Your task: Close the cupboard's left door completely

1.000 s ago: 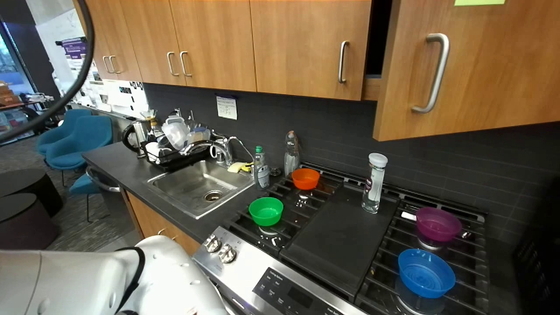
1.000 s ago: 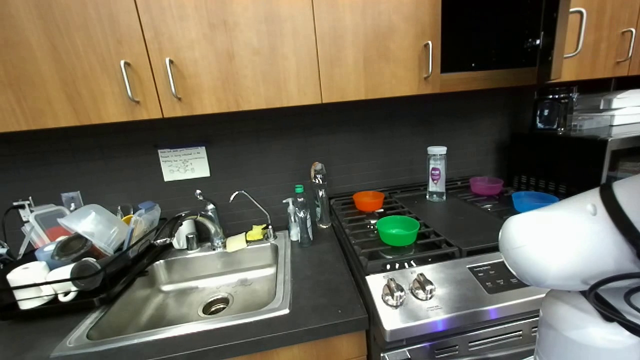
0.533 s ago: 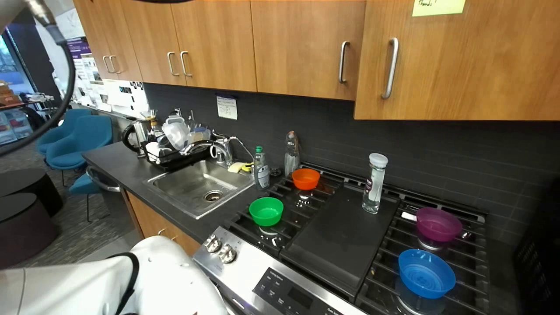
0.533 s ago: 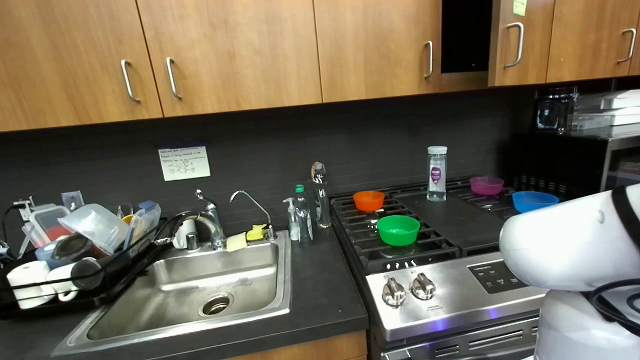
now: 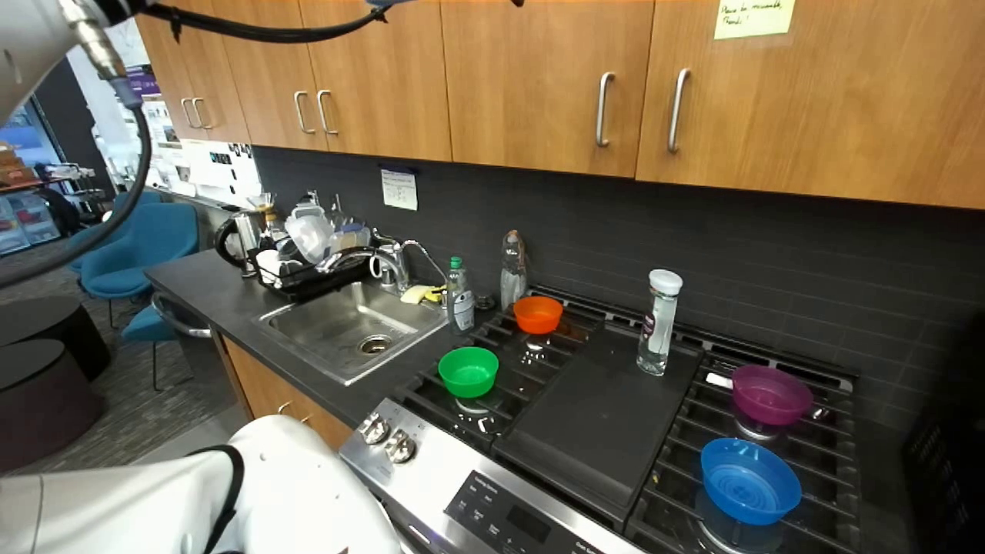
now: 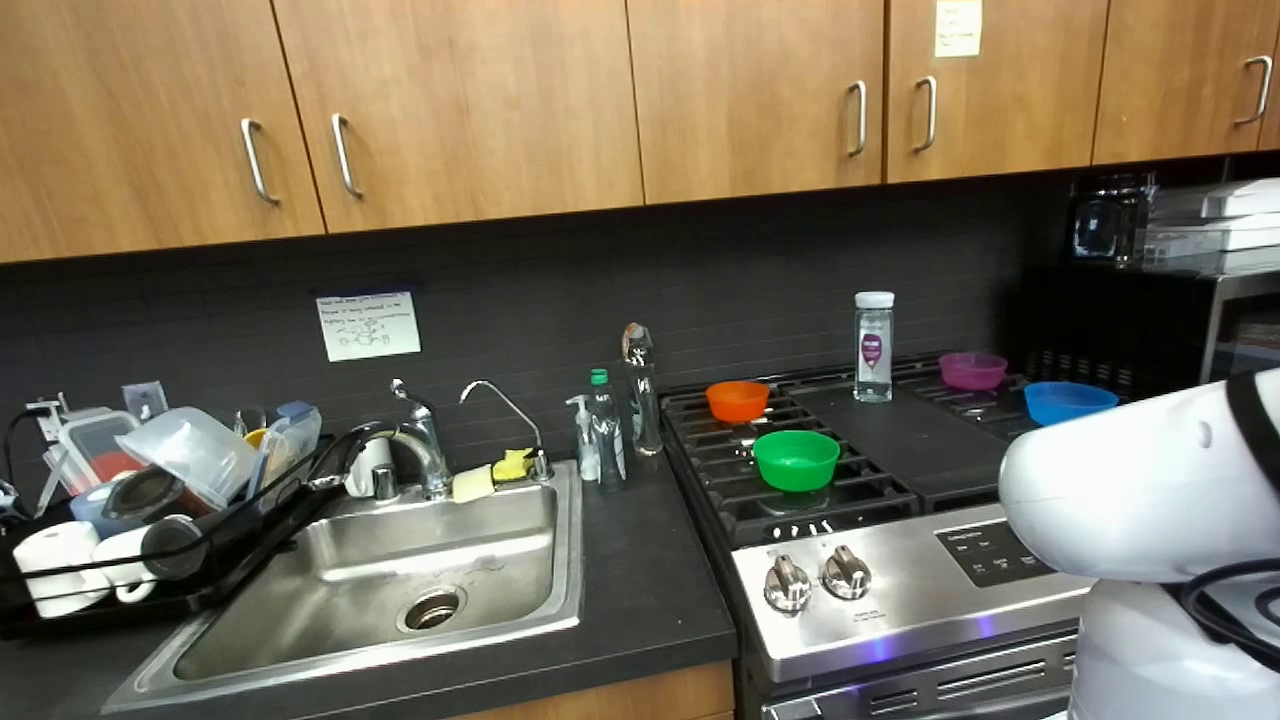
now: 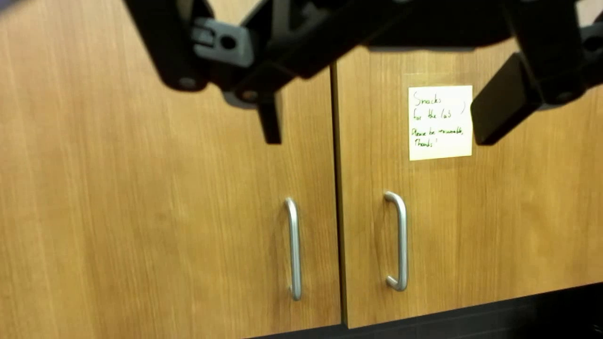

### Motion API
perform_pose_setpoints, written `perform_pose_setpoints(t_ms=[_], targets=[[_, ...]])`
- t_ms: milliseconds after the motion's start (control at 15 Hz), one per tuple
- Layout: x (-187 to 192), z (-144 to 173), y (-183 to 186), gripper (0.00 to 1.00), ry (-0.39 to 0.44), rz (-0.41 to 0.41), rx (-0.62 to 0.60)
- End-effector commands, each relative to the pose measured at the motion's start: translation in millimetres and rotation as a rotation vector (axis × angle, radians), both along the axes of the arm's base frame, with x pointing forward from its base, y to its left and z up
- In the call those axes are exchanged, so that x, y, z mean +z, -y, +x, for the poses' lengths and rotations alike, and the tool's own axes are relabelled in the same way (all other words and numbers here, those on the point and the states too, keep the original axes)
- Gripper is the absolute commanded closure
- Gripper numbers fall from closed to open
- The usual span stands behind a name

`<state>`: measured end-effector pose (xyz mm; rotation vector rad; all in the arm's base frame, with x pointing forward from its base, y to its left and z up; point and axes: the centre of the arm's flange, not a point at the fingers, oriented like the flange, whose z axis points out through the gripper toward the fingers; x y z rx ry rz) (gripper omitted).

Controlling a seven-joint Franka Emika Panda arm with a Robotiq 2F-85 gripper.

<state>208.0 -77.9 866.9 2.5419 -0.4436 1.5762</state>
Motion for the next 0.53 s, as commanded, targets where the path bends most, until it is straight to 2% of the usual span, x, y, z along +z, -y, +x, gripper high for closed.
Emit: perform_pose_setpoints(t_ms=[0,133,467], targets=[[-9.1,6.1,10.8,0.00,-0.053,-0.009,-0.080],[-25.6,9.3,21.9,0.00,-0.110,-0.022,-0.123],[-70.5,25.9,38.7,0.00,-0.178,-0.036,-0.182]])
